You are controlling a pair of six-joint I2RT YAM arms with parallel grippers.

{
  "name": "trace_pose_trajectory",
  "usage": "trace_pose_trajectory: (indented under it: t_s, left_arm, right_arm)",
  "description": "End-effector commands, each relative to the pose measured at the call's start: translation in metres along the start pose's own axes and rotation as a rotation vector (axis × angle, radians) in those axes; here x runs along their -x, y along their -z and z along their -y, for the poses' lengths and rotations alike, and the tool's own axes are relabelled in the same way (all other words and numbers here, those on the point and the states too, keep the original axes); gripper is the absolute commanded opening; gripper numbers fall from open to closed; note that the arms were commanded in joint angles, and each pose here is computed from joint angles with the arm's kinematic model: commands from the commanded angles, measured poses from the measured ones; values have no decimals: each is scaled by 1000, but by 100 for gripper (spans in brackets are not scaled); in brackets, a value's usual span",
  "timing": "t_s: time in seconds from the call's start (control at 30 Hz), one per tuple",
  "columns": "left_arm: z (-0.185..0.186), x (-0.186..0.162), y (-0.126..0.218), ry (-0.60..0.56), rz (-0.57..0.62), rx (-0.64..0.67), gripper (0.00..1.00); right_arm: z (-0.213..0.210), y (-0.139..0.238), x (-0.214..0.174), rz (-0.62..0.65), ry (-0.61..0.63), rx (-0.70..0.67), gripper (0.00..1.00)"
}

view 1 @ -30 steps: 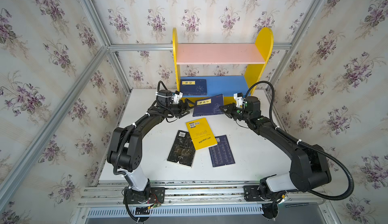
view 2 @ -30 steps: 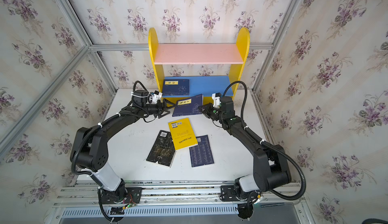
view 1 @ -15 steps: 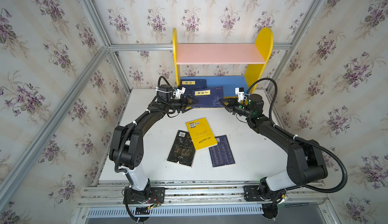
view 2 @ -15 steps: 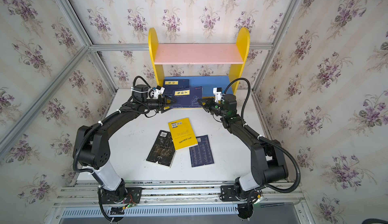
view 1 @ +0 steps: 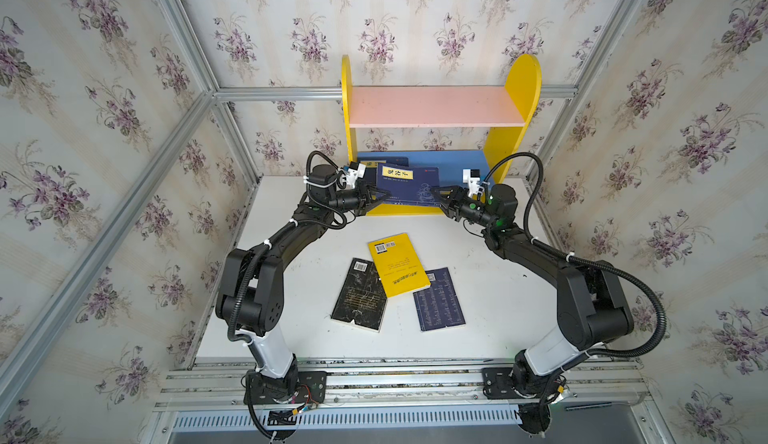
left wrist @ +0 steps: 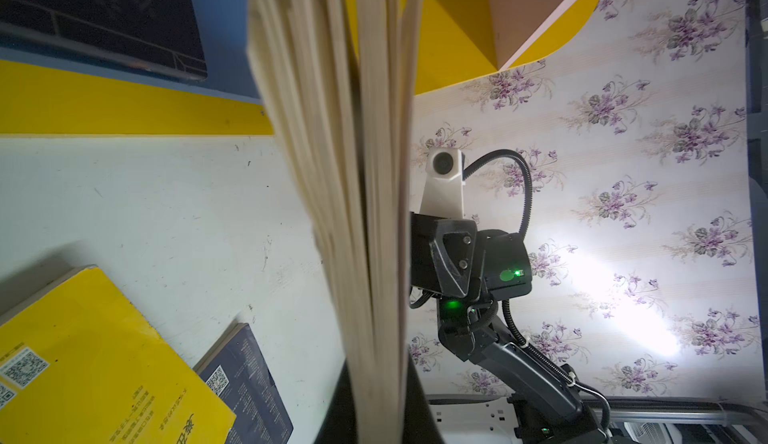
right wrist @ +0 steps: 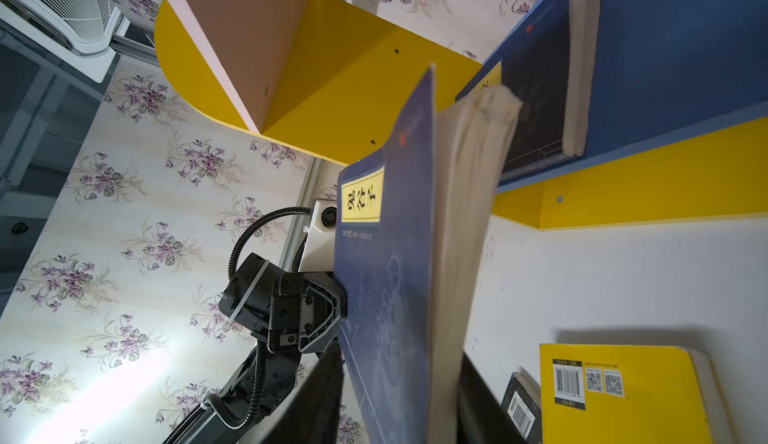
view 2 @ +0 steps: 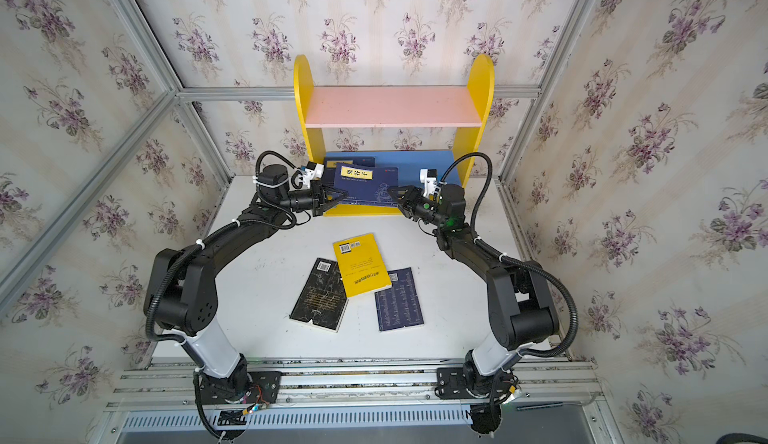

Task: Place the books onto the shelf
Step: 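Lift the dark blue book upright with the right gripper while the left steadies it, then carry the upright book onto the blue shelf with the right gripper while the left withdraws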

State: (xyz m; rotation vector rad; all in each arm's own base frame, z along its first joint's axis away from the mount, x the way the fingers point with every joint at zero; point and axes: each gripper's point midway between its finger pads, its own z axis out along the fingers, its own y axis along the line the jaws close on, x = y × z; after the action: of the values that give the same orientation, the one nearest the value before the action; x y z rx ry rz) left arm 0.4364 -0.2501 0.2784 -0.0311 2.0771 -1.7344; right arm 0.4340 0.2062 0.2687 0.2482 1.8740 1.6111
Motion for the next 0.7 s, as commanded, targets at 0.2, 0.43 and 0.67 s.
trace_pose_trajectory:
  t_s: [0.2,0.43,0.67]
  left_arm:
    - [37,13,7,-146,30,-89,5]
    - [35,15,7,-187,26,-54,5]
    - [35,24,4,-203,42,-33,5]
  right_arm:
    - [-17,-12,10,-49,-13,94,49]
    - [-25,-20,10,-113,-26,130,37]
    - [-30,-21,11,-126,-29,139,14]
